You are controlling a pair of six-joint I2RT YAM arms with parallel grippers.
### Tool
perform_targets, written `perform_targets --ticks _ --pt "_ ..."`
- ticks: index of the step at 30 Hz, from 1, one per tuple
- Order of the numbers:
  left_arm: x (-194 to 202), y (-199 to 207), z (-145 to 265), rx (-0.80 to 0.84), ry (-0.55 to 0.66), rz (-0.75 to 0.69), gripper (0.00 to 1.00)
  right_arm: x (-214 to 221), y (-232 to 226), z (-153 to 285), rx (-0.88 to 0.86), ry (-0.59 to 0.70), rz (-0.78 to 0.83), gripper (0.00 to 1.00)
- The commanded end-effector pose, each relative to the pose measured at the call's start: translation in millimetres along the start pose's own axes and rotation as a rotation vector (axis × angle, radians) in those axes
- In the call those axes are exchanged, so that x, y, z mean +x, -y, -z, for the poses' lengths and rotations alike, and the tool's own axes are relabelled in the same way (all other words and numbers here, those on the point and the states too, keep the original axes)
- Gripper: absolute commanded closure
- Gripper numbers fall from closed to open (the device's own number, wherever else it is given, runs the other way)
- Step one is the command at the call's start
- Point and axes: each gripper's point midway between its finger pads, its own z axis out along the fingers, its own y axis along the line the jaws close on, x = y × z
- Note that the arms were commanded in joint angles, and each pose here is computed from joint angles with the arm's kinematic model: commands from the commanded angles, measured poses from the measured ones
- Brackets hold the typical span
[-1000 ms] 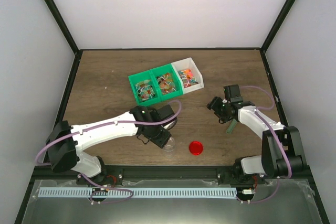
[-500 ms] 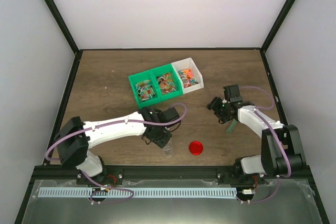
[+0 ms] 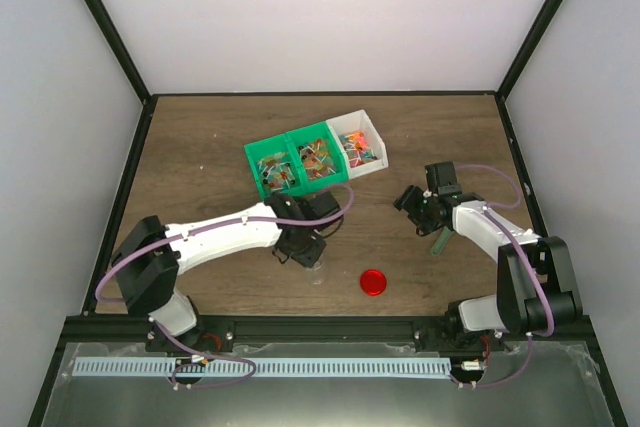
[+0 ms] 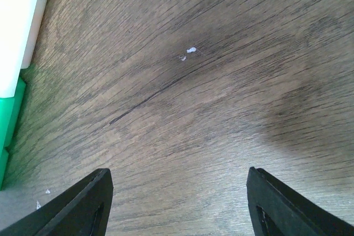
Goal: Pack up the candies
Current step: Move the spatula to the center of the board.
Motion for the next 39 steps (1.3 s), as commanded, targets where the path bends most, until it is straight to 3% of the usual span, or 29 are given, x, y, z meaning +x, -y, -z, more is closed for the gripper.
perform_targets --ticks 1,9,16,26,39 --pt "-20 -26 -2 -0.038 0.030 0.036 0.74 -8 -11 2 -0.013 0.024 0.021 0.31" --pt "-51 -87 -22 -0.089 0.025 0.119 0.74 -13 -18 0 -0.025 0.024 0.021 0.31" --pt "-80 -107 -30 -0.139 0.015 0.101 0.73 -18 -22 0 -0.025 0.029 0.026 0.31" --pt "-75 -109 -26 -0.140 0.003 0.081 0.45 -19 -22 -1 -0.014 0.024 0.040 0.31" --pt "-117 -116 43 -0.137 0.136 0.094 0.27 -44 -35 26 -0.016 0.134 0.050 0.22"
